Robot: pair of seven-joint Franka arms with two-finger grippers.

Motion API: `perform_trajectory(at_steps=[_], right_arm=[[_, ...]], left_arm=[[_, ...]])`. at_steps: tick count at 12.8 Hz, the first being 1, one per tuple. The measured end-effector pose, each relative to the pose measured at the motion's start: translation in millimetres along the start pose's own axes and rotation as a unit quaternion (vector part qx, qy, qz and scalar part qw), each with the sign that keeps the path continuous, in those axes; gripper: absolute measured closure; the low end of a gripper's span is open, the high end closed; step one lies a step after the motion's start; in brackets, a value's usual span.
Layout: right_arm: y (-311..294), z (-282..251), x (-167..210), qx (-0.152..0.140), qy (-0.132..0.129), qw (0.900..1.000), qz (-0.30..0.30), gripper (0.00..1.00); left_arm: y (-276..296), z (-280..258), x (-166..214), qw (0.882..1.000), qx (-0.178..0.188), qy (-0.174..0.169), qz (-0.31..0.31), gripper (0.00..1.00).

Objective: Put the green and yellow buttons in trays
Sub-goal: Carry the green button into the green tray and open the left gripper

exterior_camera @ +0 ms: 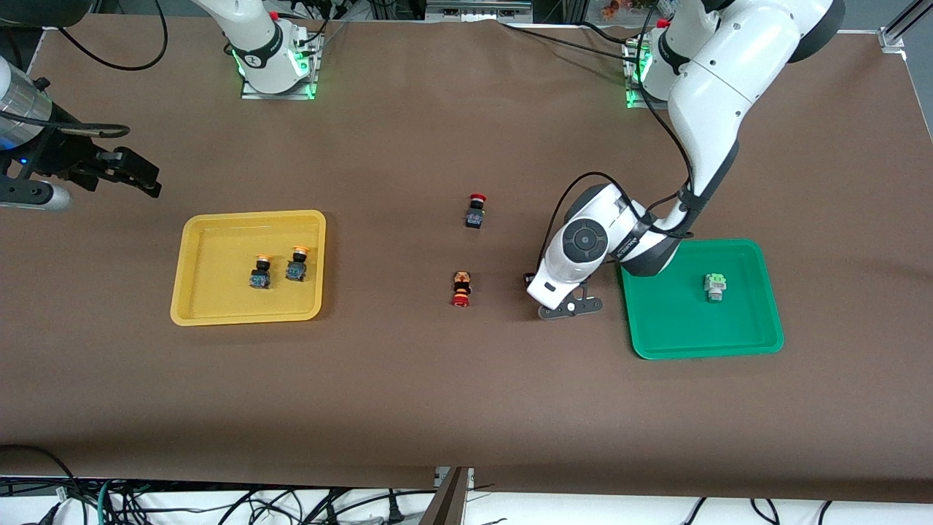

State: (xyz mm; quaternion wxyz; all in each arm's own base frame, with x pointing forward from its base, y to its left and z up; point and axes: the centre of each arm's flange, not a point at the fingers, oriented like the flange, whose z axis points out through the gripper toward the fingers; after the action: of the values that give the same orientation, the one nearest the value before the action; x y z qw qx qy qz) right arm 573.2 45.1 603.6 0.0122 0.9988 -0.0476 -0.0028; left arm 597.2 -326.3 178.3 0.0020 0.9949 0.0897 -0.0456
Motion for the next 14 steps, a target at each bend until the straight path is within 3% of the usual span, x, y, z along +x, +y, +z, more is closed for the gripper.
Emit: perform_trajectory(at_steps=[1,4,6,9,14], right_arm=[[0.1,0.2,1.2,0.0,0.0,1.0,0.0,0.0],[-2.2,-0.3,1.1,0.0,0.001,1.0,-0.002,0.0],[-2.7,-0.4,1.0,0.0,0.001,1.0,-0.002,0.0],[-4.0,-0.6,0.8,0.0,0.001,1.0,-0.003,0.0],[-6.0,-0.7,0.5,0.001,0.001,1.0,-0.005,0.0]], left_arm=[[-3.8,-1.6,4.0,1.0,0.0,0.001,-0.004,0.59],[-27.5,-16.9,23.8,1.0,0.022,-0.013,-0.014,0.59],[-48.4,-41.1,39.6,0.999,0.038,-0.03,0.011,0.59],[-120.2,-66.8,73.6,0.995,0.042,-0.06,0.068,0.59],[-225.7,-49.3,100.1,0.989,0.03,-0.101,0.1,0.59]])
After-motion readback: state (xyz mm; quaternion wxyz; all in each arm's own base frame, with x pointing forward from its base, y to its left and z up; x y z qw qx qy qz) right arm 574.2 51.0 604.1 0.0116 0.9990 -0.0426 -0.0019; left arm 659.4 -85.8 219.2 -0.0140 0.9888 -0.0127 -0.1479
